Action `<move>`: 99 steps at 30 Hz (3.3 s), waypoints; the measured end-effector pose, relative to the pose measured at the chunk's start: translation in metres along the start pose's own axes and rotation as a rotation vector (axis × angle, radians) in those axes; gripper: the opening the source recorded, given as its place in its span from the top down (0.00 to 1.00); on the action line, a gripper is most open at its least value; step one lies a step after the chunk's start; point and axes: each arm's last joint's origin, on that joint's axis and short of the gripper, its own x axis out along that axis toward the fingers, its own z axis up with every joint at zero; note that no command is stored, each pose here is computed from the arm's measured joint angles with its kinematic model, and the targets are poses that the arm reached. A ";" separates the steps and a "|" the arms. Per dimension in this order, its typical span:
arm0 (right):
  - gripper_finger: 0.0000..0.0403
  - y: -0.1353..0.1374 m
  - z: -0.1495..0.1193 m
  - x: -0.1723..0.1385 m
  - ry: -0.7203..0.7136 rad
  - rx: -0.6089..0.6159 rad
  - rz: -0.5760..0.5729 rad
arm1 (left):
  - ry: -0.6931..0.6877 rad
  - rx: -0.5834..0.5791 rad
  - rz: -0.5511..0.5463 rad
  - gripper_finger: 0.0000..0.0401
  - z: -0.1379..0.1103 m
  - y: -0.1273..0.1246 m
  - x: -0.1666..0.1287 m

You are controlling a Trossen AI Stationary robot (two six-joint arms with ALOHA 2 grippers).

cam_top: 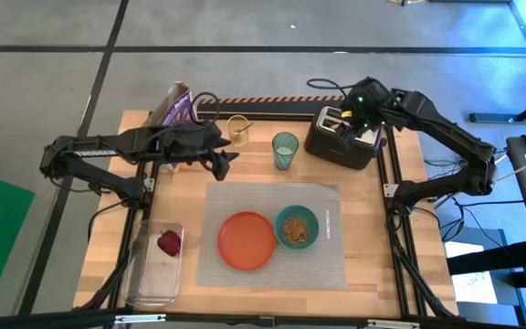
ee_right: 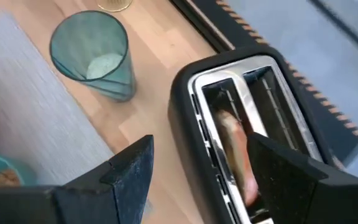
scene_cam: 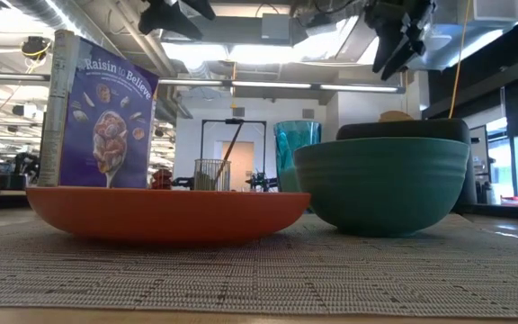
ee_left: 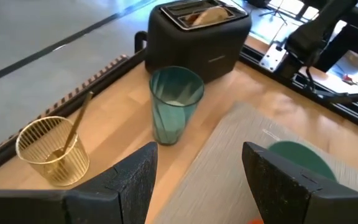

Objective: Arrange a breakfast setting
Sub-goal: Put the toasted bagel on the plate from the toaster

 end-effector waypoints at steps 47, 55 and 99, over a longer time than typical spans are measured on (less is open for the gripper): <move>0.63 -0.040 -0.017 0.038 0.090 0.000 -0.060 | -0.028 0.018 0.066 0.43 -0.016 -0.024 -0.013; 0.50 -0.040 -0.015 0.038 0.063 0.062 -0.074 | -0.052 0.042 0.044 0.43 -0.013 -0.025 -0.013; 0.98 -0.044 -0.020 0.007 -0.155 0.002 0.054 | -0.156 -0.020 -0.068 0.43 -0.004 -0.044 -0.001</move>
